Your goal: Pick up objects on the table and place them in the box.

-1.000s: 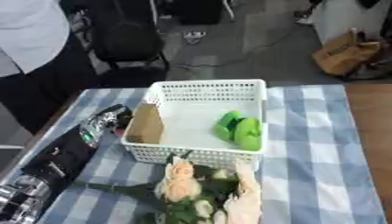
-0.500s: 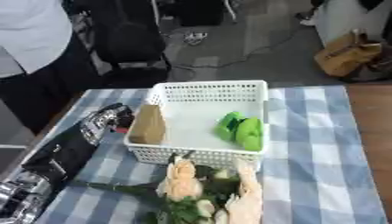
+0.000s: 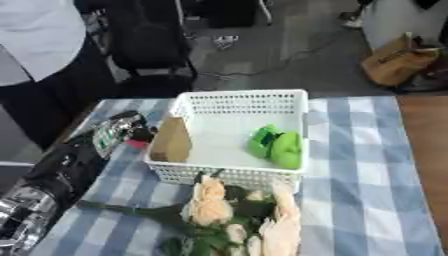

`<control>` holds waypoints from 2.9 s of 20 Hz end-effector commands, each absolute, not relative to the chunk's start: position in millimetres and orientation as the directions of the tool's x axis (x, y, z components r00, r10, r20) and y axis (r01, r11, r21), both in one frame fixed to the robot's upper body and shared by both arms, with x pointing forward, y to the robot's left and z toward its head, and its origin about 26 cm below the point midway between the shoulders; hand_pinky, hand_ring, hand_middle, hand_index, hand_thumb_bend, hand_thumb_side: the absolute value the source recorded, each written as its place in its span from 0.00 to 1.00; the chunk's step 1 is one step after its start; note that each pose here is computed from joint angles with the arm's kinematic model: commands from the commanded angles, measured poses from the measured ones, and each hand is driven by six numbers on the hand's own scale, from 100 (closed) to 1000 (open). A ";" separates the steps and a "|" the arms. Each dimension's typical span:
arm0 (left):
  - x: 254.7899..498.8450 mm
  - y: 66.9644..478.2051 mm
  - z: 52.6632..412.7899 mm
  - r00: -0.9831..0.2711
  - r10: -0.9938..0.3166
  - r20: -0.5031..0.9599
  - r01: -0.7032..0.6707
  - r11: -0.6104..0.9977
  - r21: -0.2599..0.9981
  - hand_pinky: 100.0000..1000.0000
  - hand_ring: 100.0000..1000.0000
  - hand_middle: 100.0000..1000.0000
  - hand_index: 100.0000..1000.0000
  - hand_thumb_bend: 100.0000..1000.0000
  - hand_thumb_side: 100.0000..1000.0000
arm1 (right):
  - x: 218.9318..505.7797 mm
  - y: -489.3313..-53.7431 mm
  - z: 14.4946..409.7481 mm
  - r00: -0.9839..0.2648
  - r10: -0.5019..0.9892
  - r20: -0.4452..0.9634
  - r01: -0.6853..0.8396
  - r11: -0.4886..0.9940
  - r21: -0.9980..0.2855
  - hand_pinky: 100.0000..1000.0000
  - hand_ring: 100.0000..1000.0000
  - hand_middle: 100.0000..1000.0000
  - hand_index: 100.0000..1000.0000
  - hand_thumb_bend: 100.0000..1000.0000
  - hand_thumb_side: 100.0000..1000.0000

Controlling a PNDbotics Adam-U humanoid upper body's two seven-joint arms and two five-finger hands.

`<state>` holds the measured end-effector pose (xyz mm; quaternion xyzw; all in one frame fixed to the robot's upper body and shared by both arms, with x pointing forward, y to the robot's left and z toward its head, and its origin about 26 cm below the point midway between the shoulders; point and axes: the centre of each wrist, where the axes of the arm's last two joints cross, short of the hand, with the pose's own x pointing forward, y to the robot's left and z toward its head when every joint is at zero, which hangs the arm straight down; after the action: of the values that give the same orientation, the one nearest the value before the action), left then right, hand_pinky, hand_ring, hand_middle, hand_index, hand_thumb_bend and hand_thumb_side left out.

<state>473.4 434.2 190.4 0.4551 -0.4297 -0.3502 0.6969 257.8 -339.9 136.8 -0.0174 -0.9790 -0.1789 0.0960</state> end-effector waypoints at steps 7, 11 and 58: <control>469.6 451.3 242.3 0.388 -0.877 0.284 0.011 0.313 0.950 0.00 0.00 0.00 0.16 0.00 0.34 | 253.2 -348.3 144.1 -0.984 0.010 0.178 0.070 0.940 0.333 0.62 0.70 0.52 0.56 0.00 0.93; 471.1 449.0 254.9 0.375 -0.879 0.296 -0.001 0.318 0.948 0.00 0.00 0.00 0.16 0.00 0.33 | 252.2 -350.7 144.6 -0.983 0.015 0.181 0.075 0.940 0.332 0.62 0.70 0.52 0.56 0.00 0.93; 507.9 290.0 289.9 -0.209 -0.976 0.060 -0.007 0.063 0.998 0.00 0.00 0.00 0.16 0.00 0.30 | 243.5 -370.5 150.4 -0.980 0.001 0.201 0.078 0.924 0.374 0.62 0.69 0.52 0.55 0.00 0.92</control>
<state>510.1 285.0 275.1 0.4118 -0.5627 -0.5396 0.4719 244.4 -367.8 141.0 -0.0230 -0.9729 -0.1993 0.1152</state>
